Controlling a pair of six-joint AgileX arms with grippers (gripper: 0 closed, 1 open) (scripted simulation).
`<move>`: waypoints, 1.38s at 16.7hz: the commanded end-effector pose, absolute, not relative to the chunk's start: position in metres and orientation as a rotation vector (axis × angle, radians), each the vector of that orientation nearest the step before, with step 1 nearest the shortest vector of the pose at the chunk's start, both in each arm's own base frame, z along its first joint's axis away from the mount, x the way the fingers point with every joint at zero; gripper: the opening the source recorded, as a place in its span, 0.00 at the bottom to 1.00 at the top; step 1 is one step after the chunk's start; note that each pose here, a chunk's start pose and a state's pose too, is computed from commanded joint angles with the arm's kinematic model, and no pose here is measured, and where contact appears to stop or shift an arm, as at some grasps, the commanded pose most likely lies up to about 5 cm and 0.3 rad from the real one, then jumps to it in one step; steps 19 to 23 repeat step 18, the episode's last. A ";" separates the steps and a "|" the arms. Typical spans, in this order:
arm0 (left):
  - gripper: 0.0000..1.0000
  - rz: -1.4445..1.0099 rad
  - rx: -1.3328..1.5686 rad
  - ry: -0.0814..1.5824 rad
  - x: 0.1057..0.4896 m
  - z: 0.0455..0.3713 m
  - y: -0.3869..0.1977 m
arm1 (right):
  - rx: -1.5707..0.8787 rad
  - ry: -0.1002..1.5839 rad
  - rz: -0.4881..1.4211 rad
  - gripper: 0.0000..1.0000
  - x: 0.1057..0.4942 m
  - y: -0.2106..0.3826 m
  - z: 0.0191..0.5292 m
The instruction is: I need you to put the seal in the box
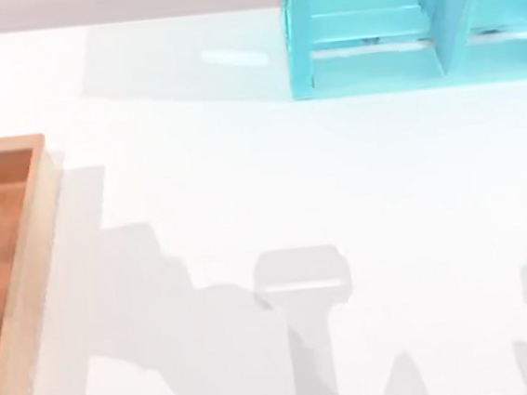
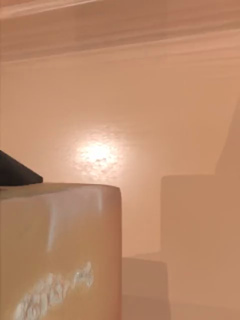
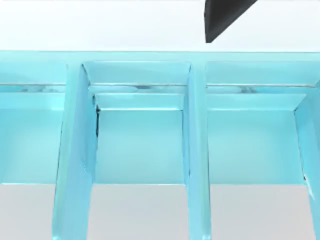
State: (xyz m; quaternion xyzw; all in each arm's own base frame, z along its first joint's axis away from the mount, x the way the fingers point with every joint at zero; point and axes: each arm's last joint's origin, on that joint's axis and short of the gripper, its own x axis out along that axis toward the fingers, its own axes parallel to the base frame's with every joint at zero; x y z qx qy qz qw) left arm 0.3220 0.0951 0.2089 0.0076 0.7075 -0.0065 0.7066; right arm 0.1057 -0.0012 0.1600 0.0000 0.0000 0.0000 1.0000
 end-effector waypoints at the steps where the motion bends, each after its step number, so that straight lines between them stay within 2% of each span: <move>1: 0.15 -0.014 0.017 1.572 0.322 0.209 0.095 | 0.000 0.000 0.000 1.00 0.106 -0.001 0.160; 12: 0.98 -0.014 0.017 1.572 0.322 0.209 0.095 | 0.000 0.000 0.000 1.00 0.106 -0.001 0.160; 23: 1.00 -0.014 0.017 1.572 0.322 0.209 0.095 | 0.000 0.000 0.000 1.00 0.106 -0.001 0.160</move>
